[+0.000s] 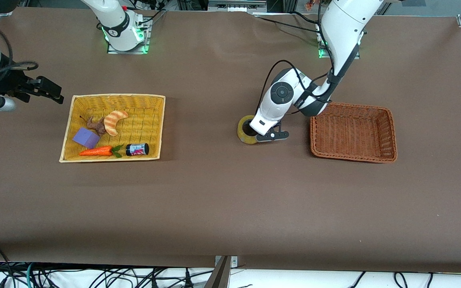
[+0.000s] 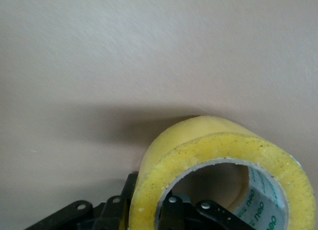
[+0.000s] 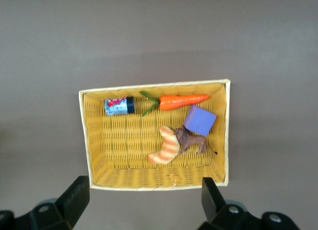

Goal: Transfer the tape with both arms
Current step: 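Carry the tape with the left gripper and lower it into the basket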

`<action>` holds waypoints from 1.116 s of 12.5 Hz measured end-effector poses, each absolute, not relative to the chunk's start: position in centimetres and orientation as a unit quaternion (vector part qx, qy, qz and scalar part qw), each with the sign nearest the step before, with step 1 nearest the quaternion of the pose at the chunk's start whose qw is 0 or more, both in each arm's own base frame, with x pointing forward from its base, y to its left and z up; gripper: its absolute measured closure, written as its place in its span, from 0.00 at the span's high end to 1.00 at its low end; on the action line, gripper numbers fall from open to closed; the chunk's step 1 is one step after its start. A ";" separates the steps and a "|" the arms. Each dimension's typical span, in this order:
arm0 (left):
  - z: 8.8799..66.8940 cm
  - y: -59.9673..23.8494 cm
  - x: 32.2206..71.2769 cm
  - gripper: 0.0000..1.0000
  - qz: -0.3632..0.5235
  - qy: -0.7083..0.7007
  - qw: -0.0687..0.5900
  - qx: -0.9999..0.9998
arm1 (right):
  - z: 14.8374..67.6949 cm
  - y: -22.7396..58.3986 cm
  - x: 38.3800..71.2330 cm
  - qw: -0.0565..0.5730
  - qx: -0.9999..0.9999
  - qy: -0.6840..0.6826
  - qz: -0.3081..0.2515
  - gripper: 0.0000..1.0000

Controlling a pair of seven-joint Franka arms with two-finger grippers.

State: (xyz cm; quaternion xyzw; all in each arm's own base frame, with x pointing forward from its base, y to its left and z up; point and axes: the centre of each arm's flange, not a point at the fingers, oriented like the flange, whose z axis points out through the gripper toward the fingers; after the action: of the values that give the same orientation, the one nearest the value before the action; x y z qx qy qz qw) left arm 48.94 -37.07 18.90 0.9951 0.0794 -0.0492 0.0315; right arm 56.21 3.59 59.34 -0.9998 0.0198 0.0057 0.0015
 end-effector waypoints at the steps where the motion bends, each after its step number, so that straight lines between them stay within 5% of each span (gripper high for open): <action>1: 20.4 -36.0 50.2 0.22 -0.057 0.063 0.020 0.996 | 59.2 3.5 56.2 -0.002 -1.000 0.020 0.005 1.00; 7: 35.0 -14.0 57.3 0.22 -0.090 -0.144 -0.031 0.985 | 59.2 3.4 56.1 -0.008 -1.000 0.019 0.006 1.00; 10: 33.9 -7.3 56.6 0.22 -0.096 -0.213 -0.090 0.968 | 59.2 3.4 56.1 -0.009 -1.000 0.019 0.007 1.00; 14: 27.6 -1.3 53.6 0.22 -0.051 -0.244 -0.070 0.966 | 59.1 3.4 56.0 -0.009 -1.000 0.019 0.012 1.00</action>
State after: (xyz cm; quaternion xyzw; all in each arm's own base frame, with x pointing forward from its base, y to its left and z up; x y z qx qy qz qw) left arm 53.60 -1.29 27.63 0.9659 -0.2440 -0.0511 -0.0698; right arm 55.98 3.43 59.12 -0.9997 0.0187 0.0122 -0.0089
